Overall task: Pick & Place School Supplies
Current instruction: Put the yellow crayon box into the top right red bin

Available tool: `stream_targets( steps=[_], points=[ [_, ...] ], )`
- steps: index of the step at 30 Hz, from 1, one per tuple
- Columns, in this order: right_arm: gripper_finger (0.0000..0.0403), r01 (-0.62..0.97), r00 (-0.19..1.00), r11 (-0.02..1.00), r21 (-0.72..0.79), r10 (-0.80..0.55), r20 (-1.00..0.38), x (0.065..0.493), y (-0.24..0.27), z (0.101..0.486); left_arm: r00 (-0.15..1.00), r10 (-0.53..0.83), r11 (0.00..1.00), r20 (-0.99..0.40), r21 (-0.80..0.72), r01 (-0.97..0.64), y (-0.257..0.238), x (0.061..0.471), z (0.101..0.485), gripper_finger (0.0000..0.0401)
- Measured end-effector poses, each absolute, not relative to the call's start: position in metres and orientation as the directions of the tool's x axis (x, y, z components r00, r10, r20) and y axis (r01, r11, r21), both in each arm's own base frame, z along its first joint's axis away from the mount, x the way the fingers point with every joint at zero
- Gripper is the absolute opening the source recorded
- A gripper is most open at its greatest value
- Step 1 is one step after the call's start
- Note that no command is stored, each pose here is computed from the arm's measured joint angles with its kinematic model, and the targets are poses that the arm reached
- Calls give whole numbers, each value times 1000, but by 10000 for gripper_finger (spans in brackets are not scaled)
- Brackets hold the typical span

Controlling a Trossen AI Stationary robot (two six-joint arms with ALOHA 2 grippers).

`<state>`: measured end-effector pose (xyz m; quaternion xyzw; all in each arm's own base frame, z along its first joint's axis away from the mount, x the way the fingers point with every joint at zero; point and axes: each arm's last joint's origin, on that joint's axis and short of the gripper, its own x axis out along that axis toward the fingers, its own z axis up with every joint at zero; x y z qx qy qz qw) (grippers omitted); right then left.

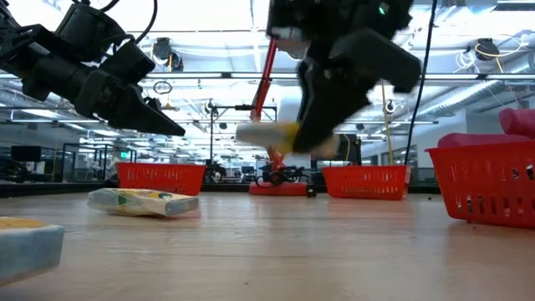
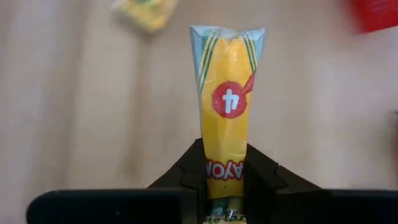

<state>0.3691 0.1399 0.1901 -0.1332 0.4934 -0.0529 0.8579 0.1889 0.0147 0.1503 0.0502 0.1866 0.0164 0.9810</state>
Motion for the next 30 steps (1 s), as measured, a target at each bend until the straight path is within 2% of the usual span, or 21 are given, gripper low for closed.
stream_targets(
  steps=[5, 10, 15, 19, 26, 30],
  points=[
    [50, 55, 483, 905, -422, -394, -782, 354, 104, 228, 928, 51, 994, -369, 108, -11, 15, 189, 150, 214],
    [50, 147, 366, 838, -526, -540, -758, 335, 60, 253, 928, 51, 994, -370, 108, -11, 15, 189, 150, 214],
    [50, 196, 236, 785, -588, -620, -748, 319, 21, 267, 926, 51, 994, -374, 109, -10, 15, 189, 149, 214],
    [50, 244, 184, 779, -578, -622, -761, 304, -9, 260, 924, 51, 994, -379, 109, -10, 15, 188, 149, 214],
    [50, 326, 51, 796, -510, -553, -832, 263, -56, 210, 923, 51, 994, -381, 109, -10, 15, 188, 149, 214],
    [50, 387, 76, 830, -402, -463, -883, 248, -75, 190, 923, 51, 994, -380, 109, -10, 15, 188, 149, 214]
  ],
)
